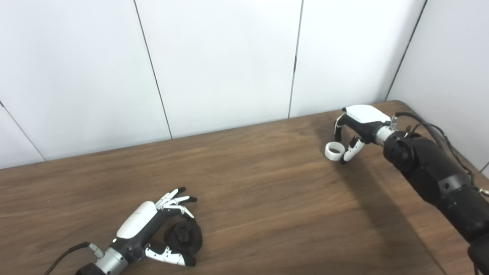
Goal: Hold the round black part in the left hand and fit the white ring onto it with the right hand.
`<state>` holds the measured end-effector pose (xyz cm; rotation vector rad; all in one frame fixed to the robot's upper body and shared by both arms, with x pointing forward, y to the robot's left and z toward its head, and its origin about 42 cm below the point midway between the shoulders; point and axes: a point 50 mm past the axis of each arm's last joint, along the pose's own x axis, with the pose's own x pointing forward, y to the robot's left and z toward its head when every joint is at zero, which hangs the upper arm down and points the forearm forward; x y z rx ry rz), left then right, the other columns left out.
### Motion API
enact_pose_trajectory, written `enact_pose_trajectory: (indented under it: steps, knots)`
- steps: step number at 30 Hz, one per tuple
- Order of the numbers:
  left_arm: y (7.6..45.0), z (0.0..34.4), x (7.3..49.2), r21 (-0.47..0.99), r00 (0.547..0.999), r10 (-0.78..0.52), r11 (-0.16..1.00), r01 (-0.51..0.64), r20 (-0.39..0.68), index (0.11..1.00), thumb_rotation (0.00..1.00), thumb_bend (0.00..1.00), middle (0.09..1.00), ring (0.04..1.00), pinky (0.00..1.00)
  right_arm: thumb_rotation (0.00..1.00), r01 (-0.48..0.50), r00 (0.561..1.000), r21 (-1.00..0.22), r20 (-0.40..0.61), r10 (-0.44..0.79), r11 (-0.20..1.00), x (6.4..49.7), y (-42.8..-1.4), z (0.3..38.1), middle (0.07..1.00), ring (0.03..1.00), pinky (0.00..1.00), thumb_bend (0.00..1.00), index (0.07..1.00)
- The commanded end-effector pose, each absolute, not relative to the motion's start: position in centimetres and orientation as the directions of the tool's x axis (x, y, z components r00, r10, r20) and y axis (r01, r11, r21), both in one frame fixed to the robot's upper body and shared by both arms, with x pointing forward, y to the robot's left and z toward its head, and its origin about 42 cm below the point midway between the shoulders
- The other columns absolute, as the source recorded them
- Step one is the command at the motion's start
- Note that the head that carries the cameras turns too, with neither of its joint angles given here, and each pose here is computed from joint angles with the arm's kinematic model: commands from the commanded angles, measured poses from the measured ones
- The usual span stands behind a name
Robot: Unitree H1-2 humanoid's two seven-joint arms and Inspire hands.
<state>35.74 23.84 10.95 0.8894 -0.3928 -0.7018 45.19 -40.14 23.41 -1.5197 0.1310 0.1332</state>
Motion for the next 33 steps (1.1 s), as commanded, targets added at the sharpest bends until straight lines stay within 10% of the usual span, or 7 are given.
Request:
enact_pose_trajectory:
  steps: [1,26,28,33]
  knots:
    - [25.39,8.57,34.06,0.813,0.705,-0.701,0.345,0.469,-0.109,0.479,0.06,0.53,0.877,1.000,1.00,0.14,-0.098,0.995,-0.995,-0.098,-0.003,0.036,45.90,-40.32,25.68,0.826,0.991,1.00,0.53,0.482]
    - [25.77,8.62,33.97,0.812,0.710,-0.696,0.349,0.468,-0.110,0.480,0.06,0.53,0.878,1.000,1.00,0.15,-0.103,0.995,-0.993,-0.101,0.025,0.053,45.88,-39.91,25.65,0.875,1.000,1.00,0.52,0.493]
    - [25.76,8.63,33.97,0.812,0.711,-0.695,0.351,0.467,-0.108,0.480,0.06,0.53,0.878,1.000,1.00,0.20,-0.103,0.994,-0.993,-0.102,0.026,0.056,45.95,-39.84,25.73,0.877,1.000,1.00,0.92,0.591]
    - [25.73,8.65,33.95,0.812,0.712,-0.694,0.352,0.466,-0.107,0.479,0.06,0.53,0.877,1.000,1.00,0.20,-0.101,0.995,-0.993,-0.100,0.024,0.062,46.02,-39.61,26.02,0.880,1.000,1.00,1.00,0.617]
